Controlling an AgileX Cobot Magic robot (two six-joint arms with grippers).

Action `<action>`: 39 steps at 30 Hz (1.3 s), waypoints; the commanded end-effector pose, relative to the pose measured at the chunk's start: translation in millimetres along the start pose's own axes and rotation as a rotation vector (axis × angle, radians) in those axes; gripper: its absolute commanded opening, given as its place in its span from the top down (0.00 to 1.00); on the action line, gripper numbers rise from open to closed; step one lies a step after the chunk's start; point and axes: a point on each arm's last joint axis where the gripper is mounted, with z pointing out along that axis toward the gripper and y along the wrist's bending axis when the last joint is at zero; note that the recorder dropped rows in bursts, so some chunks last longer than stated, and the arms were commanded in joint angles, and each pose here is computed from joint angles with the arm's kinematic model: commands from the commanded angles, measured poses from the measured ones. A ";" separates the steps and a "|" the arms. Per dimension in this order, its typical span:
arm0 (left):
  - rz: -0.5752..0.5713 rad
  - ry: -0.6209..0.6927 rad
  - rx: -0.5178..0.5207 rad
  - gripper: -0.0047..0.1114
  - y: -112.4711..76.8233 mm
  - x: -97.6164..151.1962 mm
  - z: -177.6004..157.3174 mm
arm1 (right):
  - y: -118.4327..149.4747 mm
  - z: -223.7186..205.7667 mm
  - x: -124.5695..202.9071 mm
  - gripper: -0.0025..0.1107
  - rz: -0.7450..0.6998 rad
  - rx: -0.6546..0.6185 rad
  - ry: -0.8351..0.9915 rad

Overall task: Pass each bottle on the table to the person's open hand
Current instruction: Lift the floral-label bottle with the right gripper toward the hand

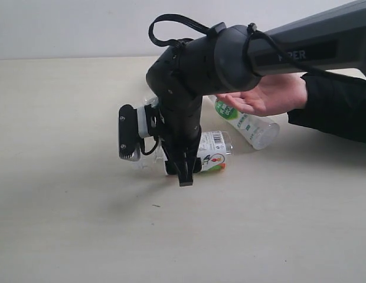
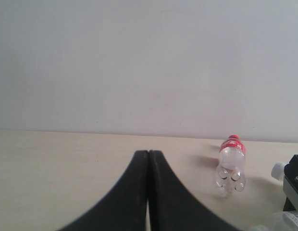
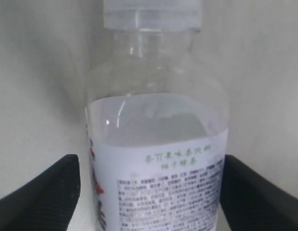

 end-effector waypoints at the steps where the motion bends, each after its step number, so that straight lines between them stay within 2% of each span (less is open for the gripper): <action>1: 0.005 -0.007 -0.001 0.96 0.1 0.2 -0.4 | -3.2 -1.3 -3.1 0.32 0.001 0.028 -0.022; 20: 0.005 -0.007 -0.001 0.96 0.1 0.2 -0.4 | 1.1 11.8 -3.6 0.32 0.064 -0.005 -0.002; 24: 0.005 -0.007 -0.001 0.96 0.1 0.2 -0.4 | 1.9 11.8 -2.6 0.36 0.088 -0.013 0.009; 26: 0.005 -0.007 -0.001 0.96 0.1 0.2 -0.4 | 2.1 11.8 -2.3 0.42 0.090 -0.016 0.013; 29: 0.005 -0.007 -0.001 0.96 0.1 0.2 -0.4 | 2.3 11.8 -2.4 0.57 0.094 -0.017 0.012; 33: 0.005 -0.007 -0.001 0.96 0.1 0.2 -0.4 | 4.0 11.4 -4.4 0.84 0.096 -0.021 0.008; 35: 0.005 -0.007 -0.001 0.96 0.1 0.2 -0.4 | 6.8 10.2 -6.5 0.94 0.111 -0.037 0.001; 36: 0.005 -0.007 -0.001 0.96 0.1 0.2 -0.4 | 7.4 8.0 -6.8 0.98 0.120 -0.041 0.000; 39: 0.005 -0.007 -0.001 0.96 0.1 0.2 -0.4 | 8.7 -5.4 -11.5 0.98 0.166 -0.028 -0.027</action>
